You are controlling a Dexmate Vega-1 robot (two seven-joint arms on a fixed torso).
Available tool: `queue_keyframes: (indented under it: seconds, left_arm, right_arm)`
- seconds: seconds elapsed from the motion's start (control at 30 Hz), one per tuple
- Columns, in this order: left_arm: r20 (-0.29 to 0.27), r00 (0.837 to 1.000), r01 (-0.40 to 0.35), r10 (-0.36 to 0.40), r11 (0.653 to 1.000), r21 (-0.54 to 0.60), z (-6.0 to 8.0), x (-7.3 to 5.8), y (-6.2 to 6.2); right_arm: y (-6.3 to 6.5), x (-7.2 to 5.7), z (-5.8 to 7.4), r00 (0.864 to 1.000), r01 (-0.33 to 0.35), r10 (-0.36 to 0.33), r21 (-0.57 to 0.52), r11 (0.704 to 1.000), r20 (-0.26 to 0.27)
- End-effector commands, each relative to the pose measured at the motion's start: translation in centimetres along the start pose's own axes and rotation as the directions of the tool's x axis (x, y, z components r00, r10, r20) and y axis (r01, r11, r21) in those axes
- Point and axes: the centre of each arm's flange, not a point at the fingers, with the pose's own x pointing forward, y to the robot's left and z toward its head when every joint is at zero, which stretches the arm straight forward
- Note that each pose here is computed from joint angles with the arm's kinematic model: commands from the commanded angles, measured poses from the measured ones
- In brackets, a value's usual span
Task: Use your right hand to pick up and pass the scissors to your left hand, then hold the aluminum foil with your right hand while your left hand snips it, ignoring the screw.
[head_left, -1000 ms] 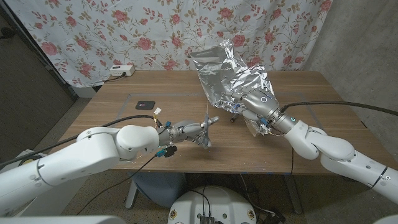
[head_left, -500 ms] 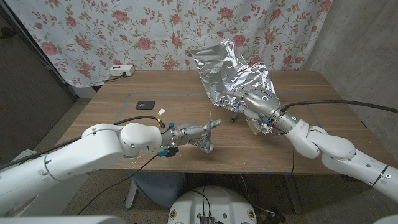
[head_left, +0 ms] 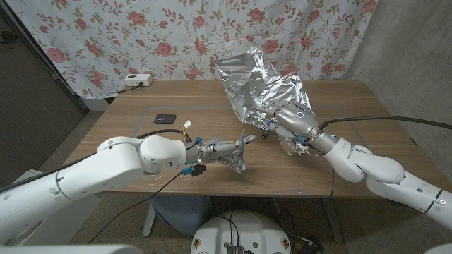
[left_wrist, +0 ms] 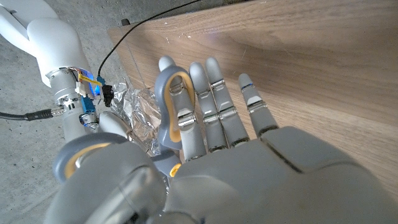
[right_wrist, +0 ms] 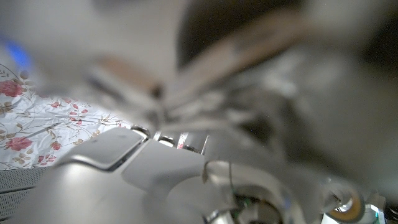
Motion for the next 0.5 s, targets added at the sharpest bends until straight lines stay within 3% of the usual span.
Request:
queue_keyframes:
  seconds: [0.03, 0.5]
  left_arm:
    - [-0.004, 1.0, 0.009, -0.009, 1.0, -0.008, 0.05, 0.18, 0.13]
    - [-0.003, 1.0, 0.029, -0.029, 0.999, -0.031, -0.57, 0.63, 0.4]
  right_arm:
    - [0.14, -0.28, 0.33, 1.0, -0.012, 0.012, 0.001, 1.0, 0.008]
    - [0.37, -0.57, 0.65, 1.0, -0.009, 0.009, -0.013, 1.0, 0.021]
